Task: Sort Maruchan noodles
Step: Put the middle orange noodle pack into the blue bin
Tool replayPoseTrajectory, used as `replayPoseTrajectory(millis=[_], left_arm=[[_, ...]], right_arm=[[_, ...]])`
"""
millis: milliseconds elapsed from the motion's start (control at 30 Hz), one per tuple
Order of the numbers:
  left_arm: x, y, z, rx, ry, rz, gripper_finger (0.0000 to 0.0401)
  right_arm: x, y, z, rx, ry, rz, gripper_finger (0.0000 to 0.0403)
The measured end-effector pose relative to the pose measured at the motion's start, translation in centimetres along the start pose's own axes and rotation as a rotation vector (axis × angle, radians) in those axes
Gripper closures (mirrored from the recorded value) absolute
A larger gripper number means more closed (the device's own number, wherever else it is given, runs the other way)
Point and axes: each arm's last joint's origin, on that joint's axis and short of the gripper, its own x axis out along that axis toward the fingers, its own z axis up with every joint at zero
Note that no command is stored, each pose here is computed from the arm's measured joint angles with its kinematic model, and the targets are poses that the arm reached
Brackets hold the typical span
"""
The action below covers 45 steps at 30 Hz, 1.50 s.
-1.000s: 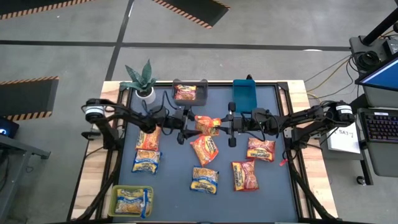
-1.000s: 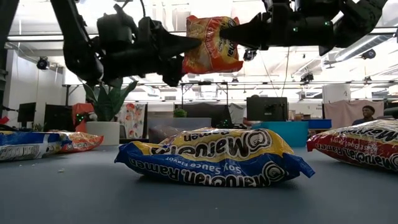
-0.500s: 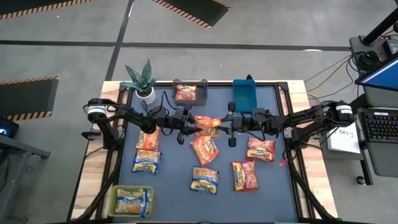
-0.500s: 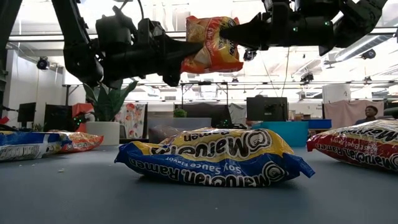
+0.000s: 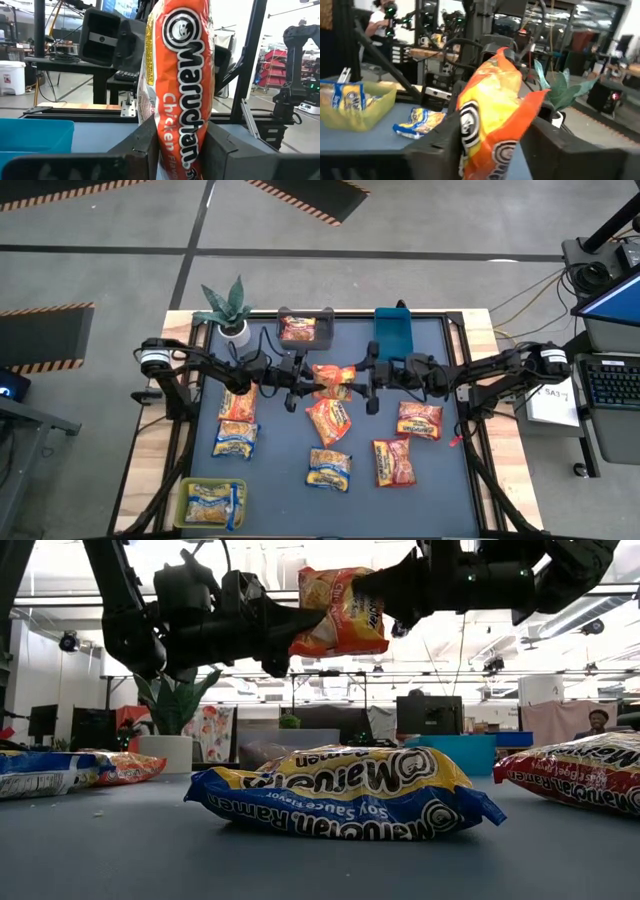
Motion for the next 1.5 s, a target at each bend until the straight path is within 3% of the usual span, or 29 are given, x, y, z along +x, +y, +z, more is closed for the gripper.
replayPoseTrajectory(millis=[167,367,600,867,1033,1333,1500], left_arm=[[-0.4,0.0,-0.1,0.026,0.006,0.014,0.0317],[-0.5,0.1,-0.4,0.041,0.023,0.038,0.0317],[-0.5,0.3,-0.8,0.058,0.060,0.093,0.0317],[-0.5,0.4,-0.8,0.059,0.060,0.100,0.0317],[-0.5,0.4,-0.7,0.059,0.060,0.100,0.0317],[-0.5,0.4,-0.8,0.057,0.067,0.111,0.0317],[-0.5,0.4,-0.8,0.064,0.059,0.124,0.0295]], right_arm=[[-0.7,-0.3,0.8,0.039,0.011,-0.049,0.0188],[-0.7,-0.7,2.8,0.133,0.158,-0.083,0.0157],[1.1,-1.4,5.6,0.160,0.389,-0.073,0.0152],[3.9,-2.1,7.1,0.177,0.620,-0.050,0.0154],[5.6,-2.2,7.3,0.148,0.740,-0.013,0.0181],[7.4,-2.5,7.6,0.099,0.871,0.042,0.0290],[7.5,-2.6,7.9,0.078,0.888,0.049,0.0327]])
